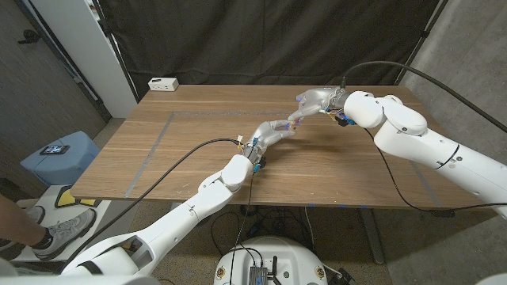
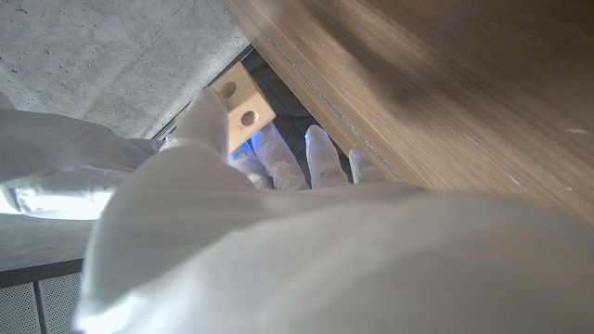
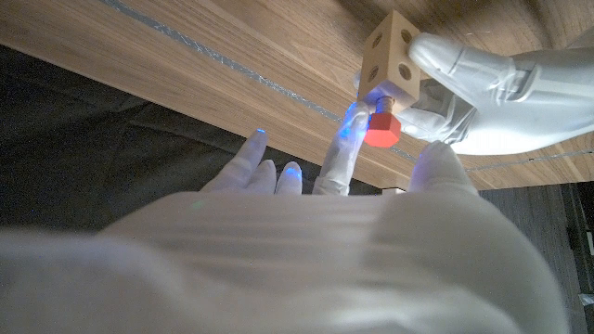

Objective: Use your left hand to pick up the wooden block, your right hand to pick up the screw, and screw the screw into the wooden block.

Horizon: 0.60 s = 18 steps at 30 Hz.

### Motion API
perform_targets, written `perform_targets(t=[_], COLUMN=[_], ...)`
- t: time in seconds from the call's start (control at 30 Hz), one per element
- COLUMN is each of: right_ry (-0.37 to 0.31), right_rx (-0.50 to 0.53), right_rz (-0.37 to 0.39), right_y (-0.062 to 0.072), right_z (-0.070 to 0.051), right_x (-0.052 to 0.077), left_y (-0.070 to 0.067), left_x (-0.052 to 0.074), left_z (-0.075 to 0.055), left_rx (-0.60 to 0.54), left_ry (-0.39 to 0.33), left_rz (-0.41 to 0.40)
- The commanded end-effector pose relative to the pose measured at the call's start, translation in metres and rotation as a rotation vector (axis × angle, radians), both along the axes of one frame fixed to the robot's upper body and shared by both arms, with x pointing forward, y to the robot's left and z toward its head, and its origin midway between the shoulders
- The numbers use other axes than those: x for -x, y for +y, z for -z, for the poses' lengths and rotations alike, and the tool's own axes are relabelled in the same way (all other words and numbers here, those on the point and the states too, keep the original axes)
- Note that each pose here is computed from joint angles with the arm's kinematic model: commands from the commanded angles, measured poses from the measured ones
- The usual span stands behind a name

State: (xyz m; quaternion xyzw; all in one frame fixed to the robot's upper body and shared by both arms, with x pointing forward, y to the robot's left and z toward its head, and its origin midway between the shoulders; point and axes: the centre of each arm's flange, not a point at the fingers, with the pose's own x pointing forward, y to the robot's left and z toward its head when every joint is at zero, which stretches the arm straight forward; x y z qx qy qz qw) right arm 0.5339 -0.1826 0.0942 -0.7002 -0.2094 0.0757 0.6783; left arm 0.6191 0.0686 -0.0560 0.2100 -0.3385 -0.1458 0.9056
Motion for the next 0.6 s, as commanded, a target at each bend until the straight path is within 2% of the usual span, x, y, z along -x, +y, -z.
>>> perform_targets(t=[0.03, 0.6], right_ry=[0.007, 0.015], right_rx=[0.017, 0.017], right_rz=[0.017, 0.021], right_y=[0.0004, -0.0041], right_z=[-0.0002, -0.0035], right_x=[-0.0007, -0.0046], left_y=[0.0003, 0.0005], left_x=[-0.0015, -0.0054], left_z=[-0.0001, -0.0005], left_rx=[0.001, -0.002], left_ry=[0.005, 0.014], left_rz=[0.003, 0.007])
